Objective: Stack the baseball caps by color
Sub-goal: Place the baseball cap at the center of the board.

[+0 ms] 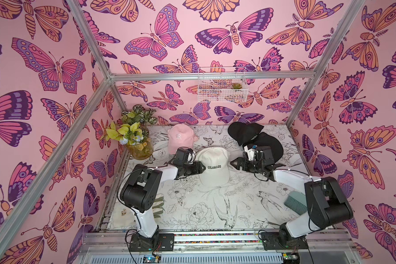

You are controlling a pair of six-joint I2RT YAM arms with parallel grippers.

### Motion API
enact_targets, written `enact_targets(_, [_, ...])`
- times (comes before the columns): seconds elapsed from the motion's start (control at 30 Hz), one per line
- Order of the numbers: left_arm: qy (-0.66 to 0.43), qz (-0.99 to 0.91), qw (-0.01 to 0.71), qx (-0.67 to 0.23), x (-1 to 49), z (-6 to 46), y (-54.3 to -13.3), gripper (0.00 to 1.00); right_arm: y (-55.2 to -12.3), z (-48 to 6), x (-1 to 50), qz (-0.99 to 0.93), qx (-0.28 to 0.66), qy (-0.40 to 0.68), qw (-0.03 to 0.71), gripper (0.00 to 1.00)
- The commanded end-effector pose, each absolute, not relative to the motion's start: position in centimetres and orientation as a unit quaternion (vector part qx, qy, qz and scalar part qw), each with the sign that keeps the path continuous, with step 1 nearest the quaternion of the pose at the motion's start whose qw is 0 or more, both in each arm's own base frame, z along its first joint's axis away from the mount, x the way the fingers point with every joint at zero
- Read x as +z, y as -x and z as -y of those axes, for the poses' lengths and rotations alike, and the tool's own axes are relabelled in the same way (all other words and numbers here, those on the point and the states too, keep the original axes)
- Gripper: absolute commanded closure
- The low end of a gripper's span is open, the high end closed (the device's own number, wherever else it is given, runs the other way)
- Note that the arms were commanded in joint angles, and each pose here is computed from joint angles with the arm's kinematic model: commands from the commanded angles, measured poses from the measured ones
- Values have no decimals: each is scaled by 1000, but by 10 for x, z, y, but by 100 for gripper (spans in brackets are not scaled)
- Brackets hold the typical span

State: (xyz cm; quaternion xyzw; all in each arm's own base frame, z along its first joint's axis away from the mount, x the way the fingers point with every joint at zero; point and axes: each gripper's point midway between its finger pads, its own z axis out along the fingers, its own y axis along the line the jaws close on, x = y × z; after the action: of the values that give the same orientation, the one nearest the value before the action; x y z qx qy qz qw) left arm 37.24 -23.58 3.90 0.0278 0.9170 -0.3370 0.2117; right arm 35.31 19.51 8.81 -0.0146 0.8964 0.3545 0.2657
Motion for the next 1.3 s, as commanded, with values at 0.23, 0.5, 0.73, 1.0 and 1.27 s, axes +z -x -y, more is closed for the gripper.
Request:
enact_targets(0.23, [-36, -928, 174, -328, 16, 258, -390, 26, -360, -207, 65, -899, 330, -9, 288, 1])
enact_targets(0.5, [-44, -927, 198, -316, 18, 273, -438, 24, -408, -200, 51, -926, 244, -36, 287, 1])
enact_targets(0.73, [-54, -928, 235, -284, 27, 275, -499, 21, -462, -212, 53, -930, 215, -32, 295, 2])
enact_targets(1.0, [-25, -921, 260, -289, 42, 263, -540, 19, -531, -238, 56, -921, 227, -15, 317, 2])
enact_targets(1.27, [-35, -914, 247, -321, 51, 273, -532, 19, -572, -233, 73, -903, 263, 0, 341, 1])
